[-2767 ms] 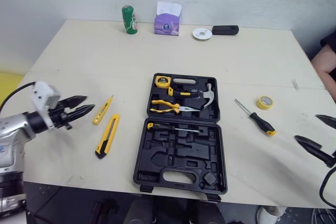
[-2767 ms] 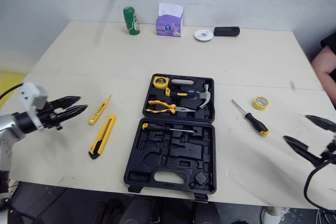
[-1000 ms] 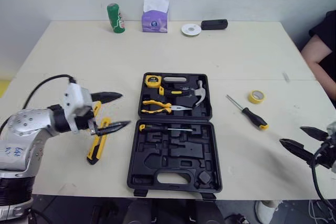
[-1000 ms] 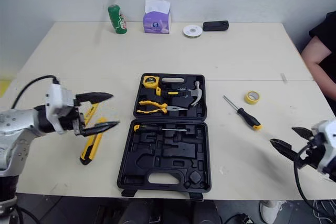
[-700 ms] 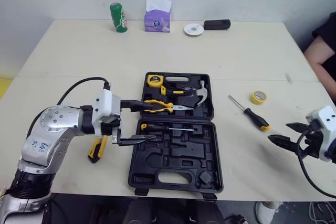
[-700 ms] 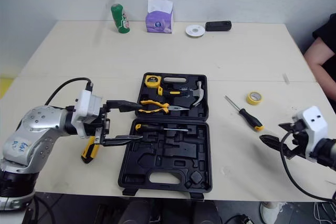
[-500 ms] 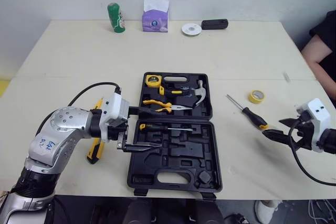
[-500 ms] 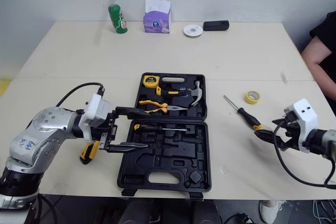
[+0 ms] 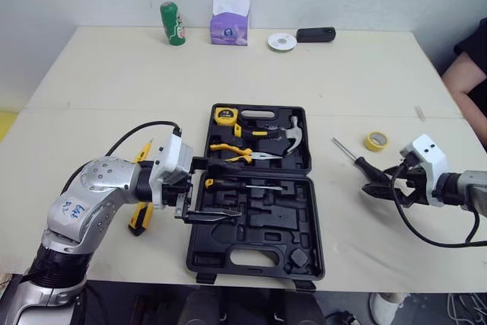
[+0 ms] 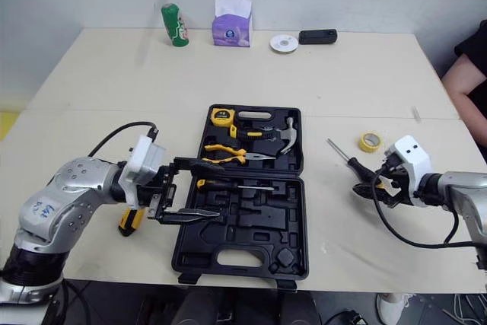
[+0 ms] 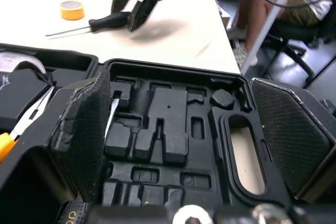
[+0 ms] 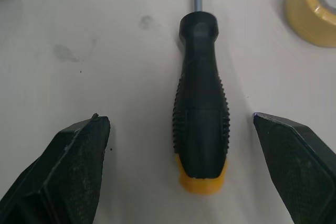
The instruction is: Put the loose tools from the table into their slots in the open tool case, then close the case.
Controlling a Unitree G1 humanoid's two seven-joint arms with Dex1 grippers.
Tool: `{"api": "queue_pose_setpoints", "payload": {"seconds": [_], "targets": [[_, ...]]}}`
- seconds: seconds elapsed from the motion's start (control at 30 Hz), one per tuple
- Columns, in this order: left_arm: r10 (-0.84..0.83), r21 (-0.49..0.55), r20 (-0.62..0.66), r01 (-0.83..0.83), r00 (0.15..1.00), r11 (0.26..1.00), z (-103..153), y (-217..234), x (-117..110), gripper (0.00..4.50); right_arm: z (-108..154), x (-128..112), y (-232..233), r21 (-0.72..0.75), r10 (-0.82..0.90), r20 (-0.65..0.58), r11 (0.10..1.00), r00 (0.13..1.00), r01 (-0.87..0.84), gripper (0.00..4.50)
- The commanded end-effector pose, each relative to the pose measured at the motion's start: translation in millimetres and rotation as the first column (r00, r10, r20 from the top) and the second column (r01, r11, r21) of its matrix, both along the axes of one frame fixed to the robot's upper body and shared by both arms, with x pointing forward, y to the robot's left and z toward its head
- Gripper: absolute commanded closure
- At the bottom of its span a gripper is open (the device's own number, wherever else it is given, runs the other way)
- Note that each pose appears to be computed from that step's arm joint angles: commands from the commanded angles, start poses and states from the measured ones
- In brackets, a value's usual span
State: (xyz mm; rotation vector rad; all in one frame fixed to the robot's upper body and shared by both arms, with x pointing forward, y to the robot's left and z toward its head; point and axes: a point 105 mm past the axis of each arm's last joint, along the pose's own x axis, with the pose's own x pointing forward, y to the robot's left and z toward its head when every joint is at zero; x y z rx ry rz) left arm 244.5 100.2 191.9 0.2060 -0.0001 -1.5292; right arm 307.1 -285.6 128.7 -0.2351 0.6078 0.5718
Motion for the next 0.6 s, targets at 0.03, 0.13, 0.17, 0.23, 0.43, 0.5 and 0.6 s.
{"api": "queue_pose_setpoints", "payload": {"seconds": [0.03, 0.13, 0.17, 0.23, 0.43, 0.5, 0.6], "targets": [[-0.009, -0.009, 0.067, 0.010, 0.998, 1.000, 12.1, -0.6, -3.1, 0.01, 4.9, 4.0, 1.5, 0.002, 0.009, 0.027, 1.000, 1.000, -0.009, 0.00], [-0.006, 0.015, 0.069, 0.005, 0.998, 1.000, 8.9, 0.8, -1.4, 0.01, 3.3, 5.4, 1.5, -0.008, 0.019, 0.019, 1.000, 1.000, -0.019, 0.00], [-0.006, 0.017, 0.068, 0.005, 0.998, 1.000, 8.4, 1.1, -1.5, 0.01, 2.9, 5.9, 1.1, -0.012, 0.019, 0.018, 1.000, 1.000, -0.018, 0.00], [-0.007, 0.019, 0.065, 0.006, 0.998, 1.000, 8.0, 1.7, -2.6, 0.00, 1.5, 7.1, 0.3, -0.016, 0.017, 0.016, 1.000, 1.000, -0.017, 0.54], [0.026, 0.017, 0.071, -0.027, 0.997, 0.999, 7.3, 3.4, -1.5, 0.00, -5.2, 9.4, -2.6, -0.032, 0.023, 0.019, 0.999, 1.000, -0.022, 3.25], [0.038, 0.011, 0.076, -0.039, 0.996, 0.999, 8.4, 4.4, -0.2, 0.00, -5.0, 10.8, -4.2, -0.038, 0.021, 0.038, 0.999, 0.999, -0.020, 3.52], [0.031, -0.010, 0.099, -0.030, 0.995, 1.000, 12.6, 4.7, -0.7, 0.00, -2.3, 13.6, -5.6, -0.038, 0.019, 0.077, 0.999, 0.997, -0.017, 3.52]]}}
